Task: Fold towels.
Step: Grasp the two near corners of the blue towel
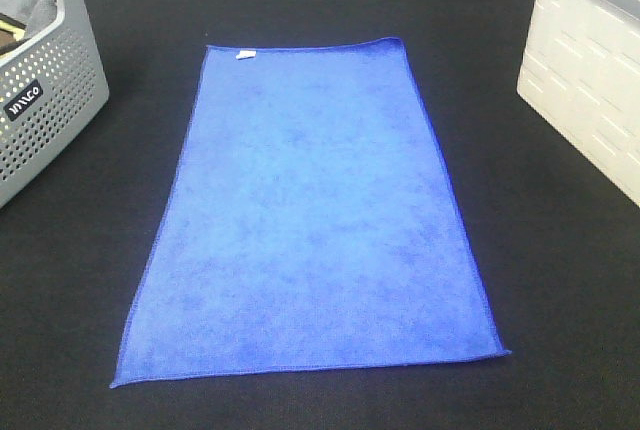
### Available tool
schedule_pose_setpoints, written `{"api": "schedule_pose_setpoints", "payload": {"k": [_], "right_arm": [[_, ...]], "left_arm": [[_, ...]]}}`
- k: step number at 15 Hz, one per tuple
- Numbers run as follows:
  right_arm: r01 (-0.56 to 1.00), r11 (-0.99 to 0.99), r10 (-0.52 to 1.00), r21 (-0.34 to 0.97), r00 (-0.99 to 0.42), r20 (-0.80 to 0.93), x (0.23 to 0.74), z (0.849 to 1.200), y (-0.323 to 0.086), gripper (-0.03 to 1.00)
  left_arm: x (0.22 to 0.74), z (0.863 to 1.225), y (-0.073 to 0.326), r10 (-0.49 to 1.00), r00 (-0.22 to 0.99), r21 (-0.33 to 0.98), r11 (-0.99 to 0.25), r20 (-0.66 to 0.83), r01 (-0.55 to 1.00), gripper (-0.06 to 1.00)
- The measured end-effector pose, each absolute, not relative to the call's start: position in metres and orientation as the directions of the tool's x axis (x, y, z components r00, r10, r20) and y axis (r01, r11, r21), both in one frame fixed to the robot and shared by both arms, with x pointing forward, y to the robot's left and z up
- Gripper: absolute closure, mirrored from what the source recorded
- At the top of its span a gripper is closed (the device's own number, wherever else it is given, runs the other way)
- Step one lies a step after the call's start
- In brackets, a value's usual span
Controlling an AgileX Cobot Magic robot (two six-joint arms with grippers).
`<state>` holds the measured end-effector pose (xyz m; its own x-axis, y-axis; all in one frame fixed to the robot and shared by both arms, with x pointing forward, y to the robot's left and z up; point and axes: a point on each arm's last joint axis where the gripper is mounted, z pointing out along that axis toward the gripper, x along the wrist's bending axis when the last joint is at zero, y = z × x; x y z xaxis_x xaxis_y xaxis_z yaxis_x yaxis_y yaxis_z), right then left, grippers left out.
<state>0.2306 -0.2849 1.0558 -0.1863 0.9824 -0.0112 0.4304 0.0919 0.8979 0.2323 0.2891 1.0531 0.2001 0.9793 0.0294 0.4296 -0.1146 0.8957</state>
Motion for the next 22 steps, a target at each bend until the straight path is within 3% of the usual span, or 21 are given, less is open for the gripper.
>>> {"api": "schedule_pose_setpoints", "payload": {"k": [22], "right_arm": [[0.43,0.092,0.982,0.898,-0.186,-0.011,0.2306,1.0558,-0.2849,0.15]], "left_arm": [[0.2323,1.0531,0.2891,0.979,0.2,0.896,-0.115,0.029,0.43,0.35]]}}
